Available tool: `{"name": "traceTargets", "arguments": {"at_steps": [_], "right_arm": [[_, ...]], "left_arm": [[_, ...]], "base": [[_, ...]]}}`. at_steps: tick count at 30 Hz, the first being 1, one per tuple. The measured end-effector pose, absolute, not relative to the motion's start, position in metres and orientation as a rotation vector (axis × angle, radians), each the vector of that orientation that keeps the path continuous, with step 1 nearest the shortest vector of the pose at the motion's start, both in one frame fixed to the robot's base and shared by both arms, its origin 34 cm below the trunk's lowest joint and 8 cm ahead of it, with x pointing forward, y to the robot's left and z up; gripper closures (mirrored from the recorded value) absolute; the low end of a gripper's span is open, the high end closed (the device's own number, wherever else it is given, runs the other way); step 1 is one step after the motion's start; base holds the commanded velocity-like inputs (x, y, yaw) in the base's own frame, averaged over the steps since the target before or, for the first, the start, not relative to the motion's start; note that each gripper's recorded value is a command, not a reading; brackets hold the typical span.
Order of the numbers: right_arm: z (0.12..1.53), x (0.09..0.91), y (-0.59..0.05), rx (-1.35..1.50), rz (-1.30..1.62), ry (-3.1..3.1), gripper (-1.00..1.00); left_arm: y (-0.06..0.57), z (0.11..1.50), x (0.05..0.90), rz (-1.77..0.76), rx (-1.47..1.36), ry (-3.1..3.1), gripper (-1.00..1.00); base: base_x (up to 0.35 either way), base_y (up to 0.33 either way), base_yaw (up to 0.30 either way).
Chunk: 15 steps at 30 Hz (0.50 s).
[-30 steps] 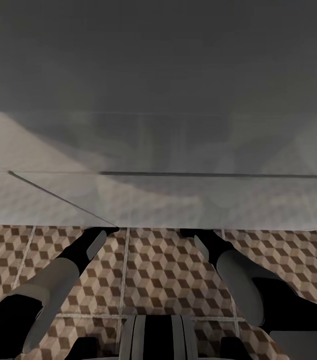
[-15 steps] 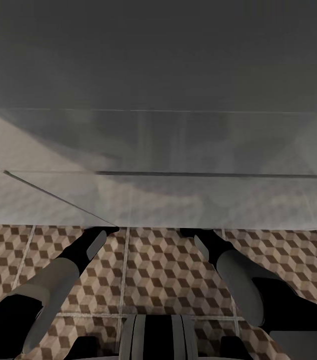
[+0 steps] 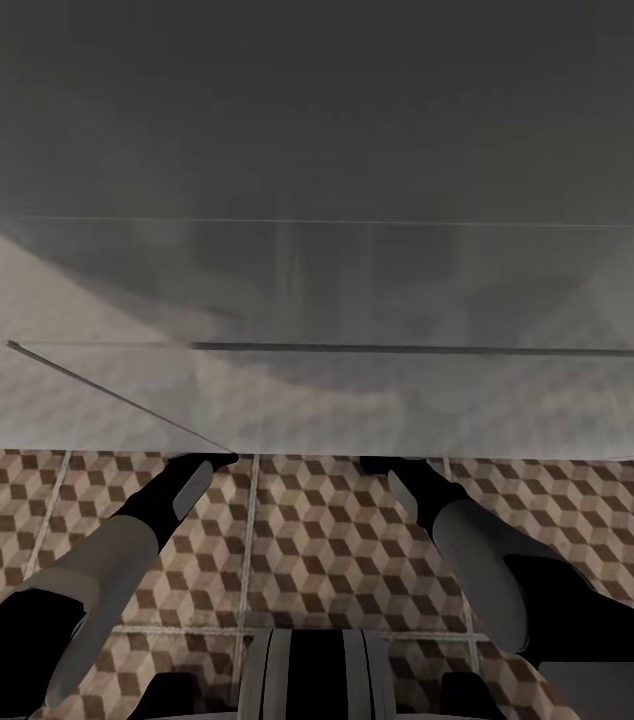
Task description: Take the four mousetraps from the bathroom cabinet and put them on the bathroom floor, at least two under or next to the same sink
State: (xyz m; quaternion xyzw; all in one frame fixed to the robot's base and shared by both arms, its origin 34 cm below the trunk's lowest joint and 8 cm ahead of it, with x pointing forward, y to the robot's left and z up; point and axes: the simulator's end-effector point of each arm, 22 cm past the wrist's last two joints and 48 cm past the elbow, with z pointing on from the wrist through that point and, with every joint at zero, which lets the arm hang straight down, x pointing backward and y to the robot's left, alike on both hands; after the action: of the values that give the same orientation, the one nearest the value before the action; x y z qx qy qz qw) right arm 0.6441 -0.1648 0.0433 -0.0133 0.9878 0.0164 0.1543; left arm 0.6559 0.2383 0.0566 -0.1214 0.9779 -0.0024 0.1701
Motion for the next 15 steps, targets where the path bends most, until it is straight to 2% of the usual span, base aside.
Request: {"name": "traceTargets", "arguments": {"at_steps": [15], "right_arm": [[0.044, 0.647, -0.164, -0.036, 0.048, 2.817, -1.00]], "left_arm": [[0.248, 0.062, 0.666, -0.001, -0.360, 2.751, 1.00]], "base": [[0.000, 0.000, 0.000]]}}
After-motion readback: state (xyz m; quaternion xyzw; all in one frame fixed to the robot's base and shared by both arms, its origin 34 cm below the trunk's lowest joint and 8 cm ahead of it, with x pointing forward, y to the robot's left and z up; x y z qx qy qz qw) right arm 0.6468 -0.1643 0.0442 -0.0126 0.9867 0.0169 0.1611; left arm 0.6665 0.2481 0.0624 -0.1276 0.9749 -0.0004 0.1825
